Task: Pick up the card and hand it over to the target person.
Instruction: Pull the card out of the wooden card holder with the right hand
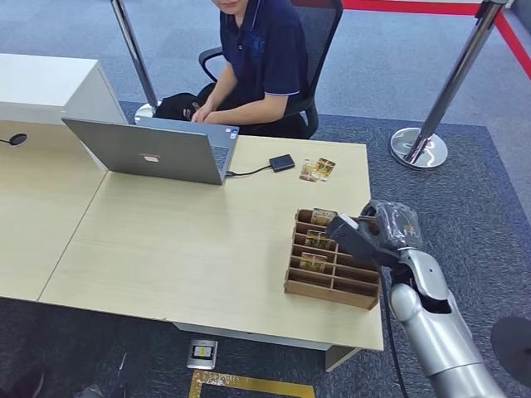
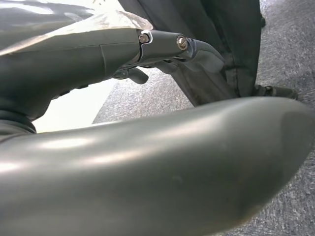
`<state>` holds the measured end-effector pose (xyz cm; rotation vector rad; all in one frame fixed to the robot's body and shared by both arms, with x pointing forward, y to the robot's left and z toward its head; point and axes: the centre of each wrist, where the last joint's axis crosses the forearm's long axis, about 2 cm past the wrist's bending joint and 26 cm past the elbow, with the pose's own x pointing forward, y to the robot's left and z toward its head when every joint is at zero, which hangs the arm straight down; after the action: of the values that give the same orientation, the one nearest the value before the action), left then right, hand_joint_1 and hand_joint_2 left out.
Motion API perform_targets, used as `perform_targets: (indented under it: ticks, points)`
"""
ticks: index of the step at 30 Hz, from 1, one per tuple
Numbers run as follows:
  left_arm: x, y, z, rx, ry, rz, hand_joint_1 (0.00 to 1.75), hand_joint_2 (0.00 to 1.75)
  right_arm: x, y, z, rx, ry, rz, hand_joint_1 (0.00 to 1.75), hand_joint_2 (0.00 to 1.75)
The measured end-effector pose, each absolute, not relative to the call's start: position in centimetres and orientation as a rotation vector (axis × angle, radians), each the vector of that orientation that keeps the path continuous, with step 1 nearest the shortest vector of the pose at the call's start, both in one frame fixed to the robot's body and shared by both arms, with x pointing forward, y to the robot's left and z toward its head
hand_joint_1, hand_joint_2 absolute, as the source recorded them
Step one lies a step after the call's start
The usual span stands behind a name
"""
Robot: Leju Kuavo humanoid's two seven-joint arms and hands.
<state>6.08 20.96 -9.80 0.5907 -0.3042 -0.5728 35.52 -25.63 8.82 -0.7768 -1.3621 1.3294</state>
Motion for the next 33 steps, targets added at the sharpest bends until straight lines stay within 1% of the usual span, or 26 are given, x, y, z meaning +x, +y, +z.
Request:
perform_targets:
  ticks: [6,17,21,25,33]
  points:
    - [6.0,20.9,-9.8,0.589,-0.304,-0.570,0.00,0.00,35.5,-25.6,9.3,-0.777,-1.379,1.349,1.26,1.75]
    - [6.1,21.0,-9.8,0.583,-0.325,-0.599,0.00,0.00,35.5,-26.6,9.5,-0.788,-1.382,1.337,1.33,1.75]
    - [6.2,21.1,-9.8,0.583,-0.329,-0.603,0.00,0.00,36.0,-26.2,12.0,-0.813,-1.511,1.297,1.34,1.75]
    - [6.2,21.0,-9.8,0.588,-0.326,-0.587,0.00,0.00,37.4,-24.4,16.4,-0.837,-1.673,1.257,1.36,1.75]
    - [6.3,20.9,-9.8,0.586,-0.326,-0.578,0.00,0.00,39.3,-22.3,20.9,-0.827,-1.795,1.254,1.36,1.75]
